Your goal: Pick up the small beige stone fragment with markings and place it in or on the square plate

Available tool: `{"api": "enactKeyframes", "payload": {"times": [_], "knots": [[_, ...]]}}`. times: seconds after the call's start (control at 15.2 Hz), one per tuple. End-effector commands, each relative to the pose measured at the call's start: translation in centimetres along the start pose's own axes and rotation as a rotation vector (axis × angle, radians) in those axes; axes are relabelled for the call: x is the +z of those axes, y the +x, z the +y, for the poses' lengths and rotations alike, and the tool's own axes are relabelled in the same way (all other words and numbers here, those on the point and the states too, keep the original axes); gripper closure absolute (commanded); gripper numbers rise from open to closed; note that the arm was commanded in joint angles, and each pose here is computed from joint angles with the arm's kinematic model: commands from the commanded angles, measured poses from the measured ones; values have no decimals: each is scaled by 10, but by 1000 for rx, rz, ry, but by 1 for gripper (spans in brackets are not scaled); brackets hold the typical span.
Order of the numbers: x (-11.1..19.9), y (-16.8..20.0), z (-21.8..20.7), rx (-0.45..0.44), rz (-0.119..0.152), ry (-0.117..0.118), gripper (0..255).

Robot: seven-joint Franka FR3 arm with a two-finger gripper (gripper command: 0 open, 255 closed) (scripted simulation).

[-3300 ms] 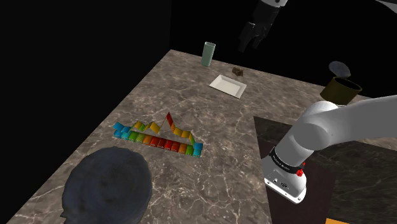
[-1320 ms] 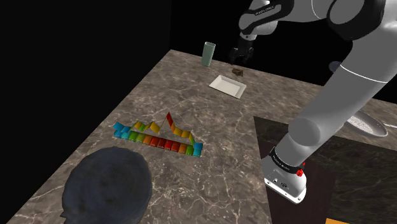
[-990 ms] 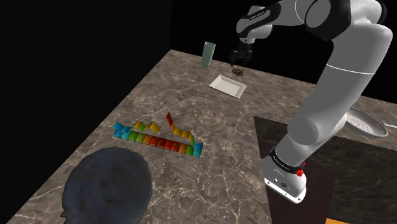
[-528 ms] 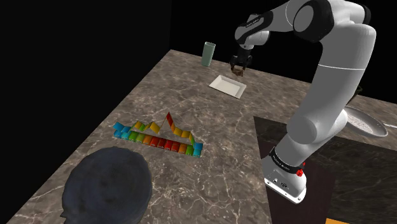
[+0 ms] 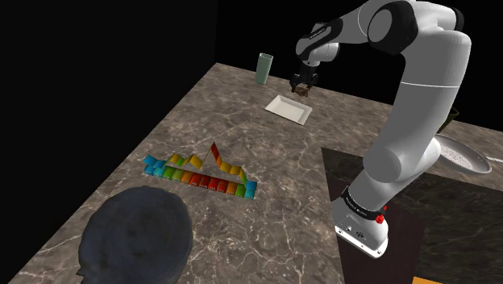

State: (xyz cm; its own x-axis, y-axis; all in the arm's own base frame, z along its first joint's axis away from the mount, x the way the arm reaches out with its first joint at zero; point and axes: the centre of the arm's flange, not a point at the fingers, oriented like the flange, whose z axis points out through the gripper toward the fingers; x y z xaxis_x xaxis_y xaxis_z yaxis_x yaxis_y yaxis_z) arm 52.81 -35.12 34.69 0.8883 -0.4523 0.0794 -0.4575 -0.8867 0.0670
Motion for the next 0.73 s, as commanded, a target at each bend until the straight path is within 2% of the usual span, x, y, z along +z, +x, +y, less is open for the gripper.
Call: {"api": "enactKeyframes", "payload": {"times": [0.0,0.07,0.13,0.66], "knots": [[0,0,0,0,0,0,0],[0,0,0,0,0,0,0],[0,0,0,0,0,0,255],[0,0,0,0,0,0,255]]}}
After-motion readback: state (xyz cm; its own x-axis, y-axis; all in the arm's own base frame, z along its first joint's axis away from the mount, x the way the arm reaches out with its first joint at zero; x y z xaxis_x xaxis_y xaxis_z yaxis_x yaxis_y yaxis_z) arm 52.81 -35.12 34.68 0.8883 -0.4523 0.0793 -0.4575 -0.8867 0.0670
